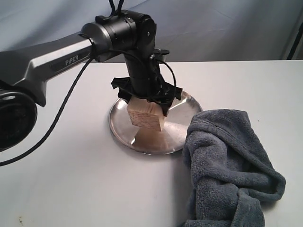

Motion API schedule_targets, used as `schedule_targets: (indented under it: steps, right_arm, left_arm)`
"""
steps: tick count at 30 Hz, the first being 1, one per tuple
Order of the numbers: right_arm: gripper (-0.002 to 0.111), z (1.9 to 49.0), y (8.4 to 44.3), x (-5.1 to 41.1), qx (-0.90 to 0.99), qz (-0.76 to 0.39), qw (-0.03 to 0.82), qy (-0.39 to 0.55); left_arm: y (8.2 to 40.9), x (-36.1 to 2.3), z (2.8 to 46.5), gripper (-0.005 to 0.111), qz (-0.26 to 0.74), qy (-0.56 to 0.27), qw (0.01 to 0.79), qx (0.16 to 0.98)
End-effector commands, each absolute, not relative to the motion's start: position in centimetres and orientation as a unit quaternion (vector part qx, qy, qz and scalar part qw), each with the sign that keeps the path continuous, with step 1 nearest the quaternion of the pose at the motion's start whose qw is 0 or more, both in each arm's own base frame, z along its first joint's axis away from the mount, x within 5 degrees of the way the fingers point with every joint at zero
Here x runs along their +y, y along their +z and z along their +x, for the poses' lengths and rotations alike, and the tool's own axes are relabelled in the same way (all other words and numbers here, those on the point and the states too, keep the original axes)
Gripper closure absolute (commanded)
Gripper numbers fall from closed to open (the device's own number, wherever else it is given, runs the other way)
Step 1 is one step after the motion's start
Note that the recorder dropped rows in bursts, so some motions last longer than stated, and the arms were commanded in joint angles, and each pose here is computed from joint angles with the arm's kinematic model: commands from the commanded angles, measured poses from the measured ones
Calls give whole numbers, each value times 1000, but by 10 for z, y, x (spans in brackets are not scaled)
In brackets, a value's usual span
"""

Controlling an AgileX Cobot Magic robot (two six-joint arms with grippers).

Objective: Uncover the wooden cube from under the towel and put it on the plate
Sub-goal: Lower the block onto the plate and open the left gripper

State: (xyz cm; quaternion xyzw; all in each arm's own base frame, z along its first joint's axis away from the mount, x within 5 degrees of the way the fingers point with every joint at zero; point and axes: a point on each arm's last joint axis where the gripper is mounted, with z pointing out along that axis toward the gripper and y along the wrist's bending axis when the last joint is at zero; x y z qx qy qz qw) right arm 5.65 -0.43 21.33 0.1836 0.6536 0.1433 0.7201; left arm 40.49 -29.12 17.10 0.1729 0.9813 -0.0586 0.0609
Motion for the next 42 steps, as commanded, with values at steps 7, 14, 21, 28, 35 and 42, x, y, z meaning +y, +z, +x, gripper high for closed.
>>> schedule_targets:
  steps: [7, 14, 21, 28, 35, 42]
  right_arm:
    - [105, 56, 212, -4, 656, 186, 717, 148]
    - [105, 56, 212, -4, 656, 186, 717, 148]
    - [105, 56, 212, -4, 656, 186, 717, 148]
    - [105, 56, 212, -4, 656, 186, 717, 148]
    - [105, 56, 212, -4, 656, 186, 717, 148]
    - [105, 56, 212, -4, 656, 186, 717, 148]
  left_arm:
    - [148, -277, 419, 106, 191, -23, 57, 980]
    - [148, -277, 419, 54, 191, -23, 57, 980]
    - [148, -277, 419, 26, 191, -23, 57, 980]
    - [149, -277, 419, 22, 191, -24, 58, 980]
    - [162, -277, 418, 22, 191, -29, 69, 979]
    - [191, -274, 416, 22, 192, -33, 98, 976]
